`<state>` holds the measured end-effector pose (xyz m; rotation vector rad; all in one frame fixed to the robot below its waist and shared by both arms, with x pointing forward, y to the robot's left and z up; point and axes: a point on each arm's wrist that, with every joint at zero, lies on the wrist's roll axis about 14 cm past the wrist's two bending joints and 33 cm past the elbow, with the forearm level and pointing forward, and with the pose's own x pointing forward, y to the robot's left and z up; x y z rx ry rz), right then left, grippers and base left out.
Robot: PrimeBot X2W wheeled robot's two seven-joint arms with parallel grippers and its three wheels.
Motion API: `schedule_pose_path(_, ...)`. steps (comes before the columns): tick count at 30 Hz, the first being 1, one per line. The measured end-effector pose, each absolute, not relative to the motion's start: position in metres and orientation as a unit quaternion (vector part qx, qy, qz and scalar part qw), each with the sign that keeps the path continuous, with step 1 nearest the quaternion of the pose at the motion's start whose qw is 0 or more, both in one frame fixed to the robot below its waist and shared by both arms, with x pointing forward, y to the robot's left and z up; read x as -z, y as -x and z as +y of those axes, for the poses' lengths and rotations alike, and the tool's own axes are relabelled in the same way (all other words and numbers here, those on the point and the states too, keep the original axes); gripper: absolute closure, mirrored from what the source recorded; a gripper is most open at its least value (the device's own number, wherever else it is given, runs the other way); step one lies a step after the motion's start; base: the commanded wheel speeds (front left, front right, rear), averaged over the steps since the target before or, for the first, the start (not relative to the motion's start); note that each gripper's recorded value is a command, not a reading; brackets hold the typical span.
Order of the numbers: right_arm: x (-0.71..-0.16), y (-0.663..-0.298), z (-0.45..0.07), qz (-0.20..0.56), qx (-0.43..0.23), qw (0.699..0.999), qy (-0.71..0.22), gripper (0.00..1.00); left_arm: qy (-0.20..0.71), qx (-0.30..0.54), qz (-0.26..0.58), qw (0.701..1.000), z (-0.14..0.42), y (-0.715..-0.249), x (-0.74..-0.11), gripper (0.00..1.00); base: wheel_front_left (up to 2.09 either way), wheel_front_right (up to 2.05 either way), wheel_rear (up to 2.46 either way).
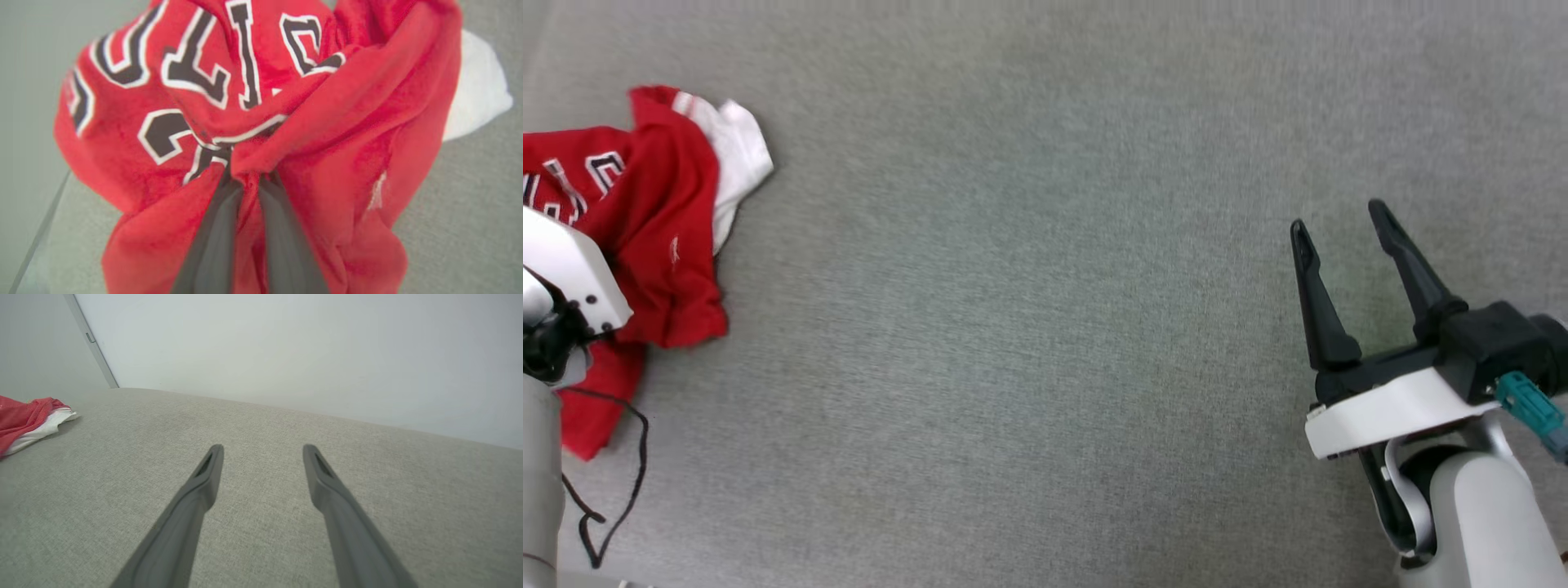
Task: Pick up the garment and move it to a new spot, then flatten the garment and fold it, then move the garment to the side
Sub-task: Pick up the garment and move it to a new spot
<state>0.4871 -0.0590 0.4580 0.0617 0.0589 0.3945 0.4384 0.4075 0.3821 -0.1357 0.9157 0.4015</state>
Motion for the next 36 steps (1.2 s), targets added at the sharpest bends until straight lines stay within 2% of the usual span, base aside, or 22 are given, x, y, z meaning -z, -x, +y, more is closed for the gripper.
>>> schedule_pose_path(1, -0.465, -0.482, -0.058, 0.025, -0.197, 0.98, -0.034, 0.0, 0.05, -0.201, 0.397, 0.894, 0.414, -0.443, -0.402, 1.0, 0.0, 0.0, 0.0)
schedule_pose_path(4, -0.48, -0.475, -0.057, 0.011, -0.199, 0.979, -0.036, 0.0, 0.025, -0.202, 0.318, 0.926, 0.421, -0.453, -0.442, 1.0, 0.0, 0.0, 0.0)
schedule_pose_path(8, -0.499, -0.464, -0.058, -0.006, -0.198, 0.979, -0.042, 0.0, -0.009, -0.209, 0.192, 0.959, 0.427, -0.463, -0.507, 1.0, 0.0, 0.0, 0.0)
schedule_pose_path(12, -0.517, -0.45, -0.062, -0.024, -0.195, 0.979, -0.045, 0.0, -0.024, -0.21, 0.078, 0.974, 0.421, -0.463, -0.563, 1.0, 0.0, 0.0, 0.0)
schedule_pose_path(13, -0.517, -0.45, -0.062, -0.024, -0.195, 0.979, -0.045, 0.0, -0.024, -0.21, 0.078, 0.974, 0.421, -0.463, -0.563, 1.0, 0.0, 0.0, 0.0)
schedule_pose_path(14, -0.525, -0.443, -0.066, -0.032, -0.191, 0.98, -0.044, 0.0, -0.024, -0.201, 0.029, 0.979, 0.412, -0.462, -0.587, 1.0, 0.0, 0.0, 0.0)
schedule_pose_path(15, -0.525, -0.443, -0.066, -0.032, -0.191, 0.98, -0.044, 0.0, -0.024, -0.201, 0.029, 0.979, 0.412, -0.462, -0.587, 1.0, 0.0, 0.0, 0.0)
schedule_pose_path(18, -0.542, -0.428, -0.076, -0.05, -0.18, 0.981, -0.043, 0.0, -0.021, -0.173, -0.042, 0.984, 0.385, -0.46, -0.617, 1.0, 0.0, 0.0, 0.0)
schedule_pose_path(22, -0.55, -0.414, -0.096, -0.059, -0.153, 0.986, -0.041, 0.0, -0.009, -0.117, -0.077, 0.99, 0.335, -0.469, -0.625, 1.0, 0.0, 0.0, 0.0)
schedule_pose_path(23, -0.552, -0.403, -0.114, -0.059, -0.13, 0.989, -0.04, 0.0, 0.007, -0.059, -0.09, 0.994, 0.282, -0.476, -0.624, 1.0, 0.0, 0.0, 0.0)
schedule_pose_path(26, -0.556, -0.392, -0.131, -0.064, -0.108, 0.991, -0.037, 0.0, 0.027, 0.006, -0.094, 0.995, 0.225, -0.48, -0.621, 1.0, 0.0, 0.0, 0.0)
schedule_pose_path(30, -0.558, -0.376, -0.156, -0.064, -0.072, 0.995, -0.036, 0.0, 0.06, 0.107, -0.068, 0.99, 0.139, -0.473, -0.603, 1.0, 0.0, 0.0, 0.0)
schedule_pose_path(32, -0.558, -0.372, -0.162, -0.063, -0.063, 0.995, -0.035, 0.0, 0.068, 0.133, -0.056, 0.987, 0.117, -0.469, -0.596, 1.0, 0.0, 0.0, 0.0)
schedule_pose_path(33, -0.559, -0.366, -0.174, -0.064, -0.045, 0.996, -0.034, 0.0, 0.074, 0.181, -0.035, 0.98, 0.08, -0.459, -0.582, 1.0, 0.0, 0.0, 0.0)
schedule_pose_path(36, -0.557, -0.356, -0.19, -0.06, -0.02, 0.997, -0.031, 0.0, 0.082, 0.25, 0.004, 0.965, 0.028, -0.435, -0.556, 1.0, 0.0, 0.0, 0.0)
